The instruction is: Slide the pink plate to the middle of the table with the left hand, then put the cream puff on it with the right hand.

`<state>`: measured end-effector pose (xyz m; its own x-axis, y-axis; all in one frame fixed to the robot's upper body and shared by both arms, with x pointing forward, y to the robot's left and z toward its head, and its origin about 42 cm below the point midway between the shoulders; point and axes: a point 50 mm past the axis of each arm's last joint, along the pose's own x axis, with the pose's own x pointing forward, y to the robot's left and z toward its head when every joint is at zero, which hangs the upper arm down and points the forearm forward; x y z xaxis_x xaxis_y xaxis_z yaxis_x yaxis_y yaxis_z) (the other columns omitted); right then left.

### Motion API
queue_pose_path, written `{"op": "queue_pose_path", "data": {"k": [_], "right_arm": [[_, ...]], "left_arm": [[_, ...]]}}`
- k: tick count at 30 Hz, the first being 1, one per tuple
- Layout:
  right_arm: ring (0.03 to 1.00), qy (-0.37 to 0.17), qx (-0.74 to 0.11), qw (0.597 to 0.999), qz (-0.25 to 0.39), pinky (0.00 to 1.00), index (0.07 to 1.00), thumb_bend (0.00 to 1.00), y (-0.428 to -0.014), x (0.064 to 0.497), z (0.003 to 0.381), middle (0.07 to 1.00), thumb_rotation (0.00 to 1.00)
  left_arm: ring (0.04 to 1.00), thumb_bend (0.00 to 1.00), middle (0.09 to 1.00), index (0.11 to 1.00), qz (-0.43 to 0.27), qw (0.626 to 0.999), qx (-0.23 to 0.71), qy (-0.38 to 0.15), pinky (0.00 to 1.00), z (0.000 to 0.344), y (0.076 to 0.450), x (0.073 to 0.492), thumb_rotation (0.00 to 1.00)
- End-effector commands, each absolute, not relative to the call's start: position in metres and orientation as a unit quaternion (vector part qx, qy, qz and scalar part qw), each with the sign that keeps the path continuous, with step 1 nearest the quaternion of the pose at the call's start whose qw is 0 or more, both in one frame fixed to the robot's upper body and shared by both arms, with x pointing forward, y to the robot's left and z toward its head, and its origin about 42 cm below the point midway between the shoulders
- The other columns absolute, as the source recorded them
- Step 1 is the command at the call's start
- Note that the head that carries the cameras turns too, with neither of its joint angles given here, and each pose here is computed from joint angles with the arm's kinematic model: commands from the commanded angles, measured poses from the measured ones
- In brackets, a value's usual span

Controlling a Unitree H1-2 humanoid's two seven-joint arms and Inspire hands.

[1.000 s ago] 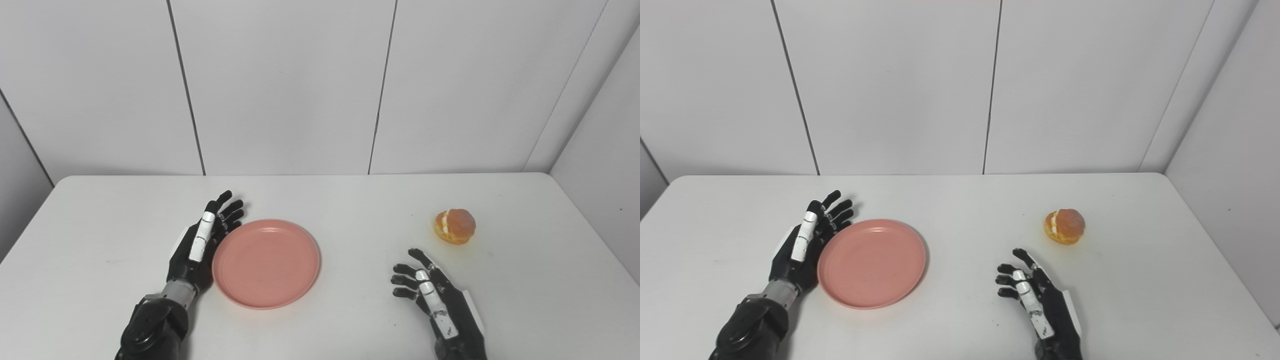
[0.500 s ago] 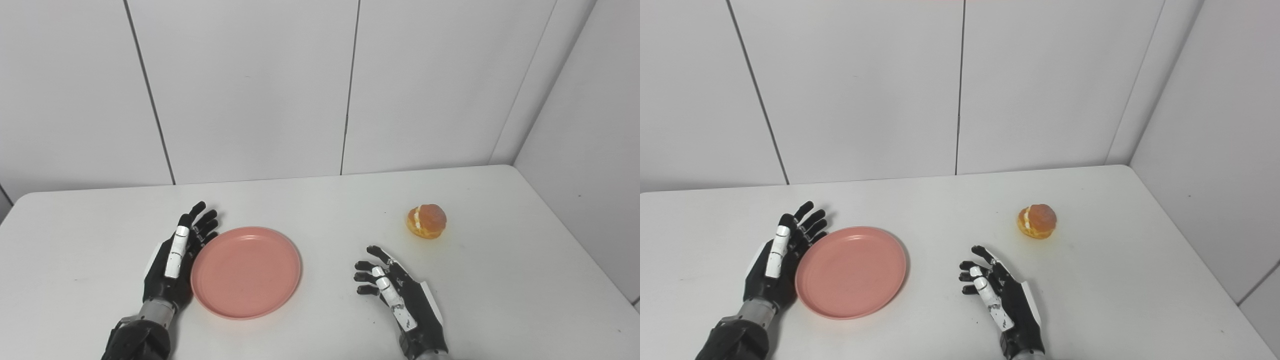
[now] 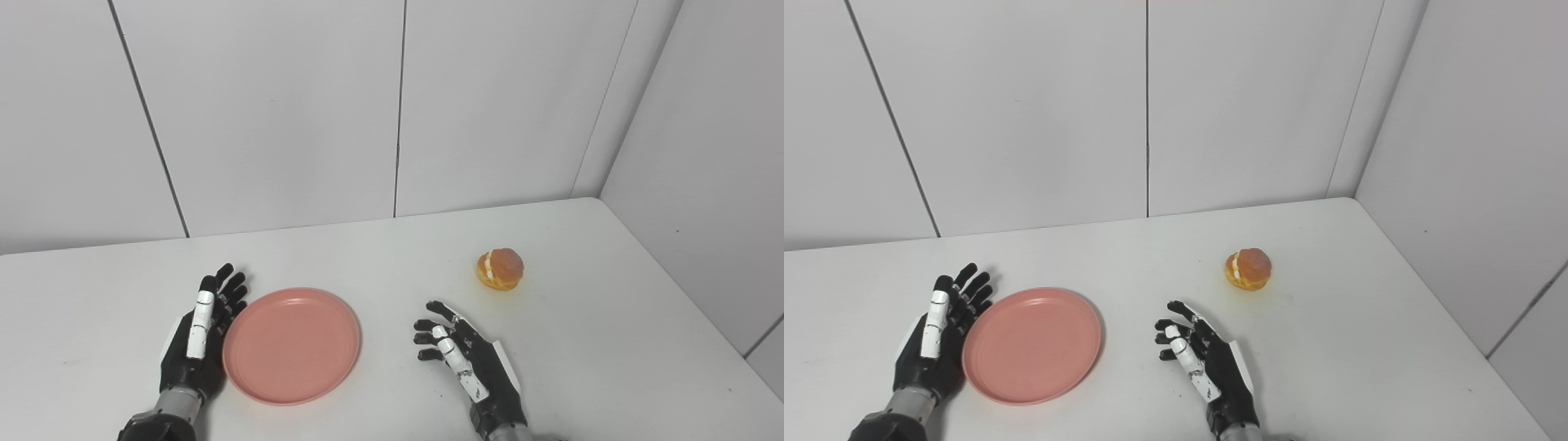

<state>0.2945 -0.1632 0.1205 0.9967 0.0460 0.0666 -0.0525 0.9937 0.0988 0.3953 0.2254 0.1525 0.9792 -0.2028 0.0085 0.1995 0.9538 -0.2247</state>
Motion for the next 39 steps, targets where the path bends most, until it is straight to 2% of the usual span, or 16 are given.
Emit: {"op": "queue_pose_path", "data": {"k": [1, 8, 12, 18, 19, 22, 27, 32, 36, 39], "right_arm": [[0.692, -0.037, 0.050, 0.998, 0.020, 0.62, 0.799, 0.77, -0.161, 0.296, 0.118, 0.721, 0.71], [0.675, -0.063, 0.019, 0.998, -0.004, 0.60, 0.797, 0.77, -0.165, 0.291, 0.122, 0.739, 0.68], [0.672, -0.126, -0.053, 0.991, -0.018, 0.57, 0.800, 0.76, -0.169, 0.285, 0.143, 0.761, 0.69], [0.695, -0.182, -0.143, 0.971, -0.054, 0.56, 0.784, 0.76, -0.174, 0.277, 0.190, 0.770, 0.57], [0.687, -0.186, -0.155, 0.968, -0.060, 0.56, 0.783, 0.76, -0.175, 0.277, 0.196, 0.767, 0.49], [0.678, -0.205, -0.211, 0.953, -0.072, 0.53, 0.794, 0.77, -0.179, 0.279, 0.216, 0.772, 0.38], [0.706, -0.232, -0.308, 0.919, -0.080, 0.57, 0.804, 0.83, -0.188, 0.289, 0.250, 0.790, 0.33], [0.741, -0.239, -0.367, 0.896, -0.065, 0.63, 0.819, 0.92, -0.198, 0.309, 0.276, 0.804, 0.28], [0.787, -0.218, -0.419, 0.881, -0.039, 0.65, 0.856, 0.96, -0.207, 0.322, 0.294, 0.842, 0.32], [0.812, -0.200, -0.454, 0.868, -0.024, 0.62, 0.885, 1.00, -0.213, 0.330, 0.306, 0.877, 0.33]], "left_arm": [[0.981, 0.70, 0.957, 0.942, -0.100, 0.989, -0.111, 0.012, 1.00, 0.155, 0.222, 0.393, 0.89], [0.988, 0.68, 0.960, 0.941, -0.103, 0.988, -0.112, 0.017, 1.00, 0.158, 0.220, 0.389, 0.89], [0.975, 0.68, 0.948, 0.929, -0.103, 0.988, -0.117, 0.014, 1.00, 0.162, 0.218, 0.386, 0.87], [0.974, 0.66, 0.943, 0.939, -0.102, 0.988, -0.115, 0.015, 1.00, 0.165, 0.220, 0.381, 0.89], [0.966, 0.67, 0.939, 0.935, -0.101, 0.988, -0.115, 0.016, 1.00, 0.165, 0.220, 0.381, 0.88], [0.962, 0.68, 0.937, 0.920, -0.092, 0.988, -0.120, 0.022, 1.00, 0.167, 0.219, 0.383, 0.86], [0.968, 0.66, 0.939, 0.927, -0.090, 0.988, -0.120, 0.024, 1.00, 0.168, 0.218, 0.384, 0.87], [0.973, 0.65, 0.942, 0.947, -0.096, 0.988, -0.120, 0.027, 1.00, 0.167, 0.217, 0.385, 0.90], [0.970, 0.65, 0.927, 0.949, -0.097, 0.986, -0.128, 0.031, 1.00, 0.166, 0.217, 0.384, 0.87], [0.968, 0.65, 0.926, 0.951, -0.100, 0.986, -0.130, 0.033, 1.00, 0.165, 0.217, 0.384, 0.85]]}}
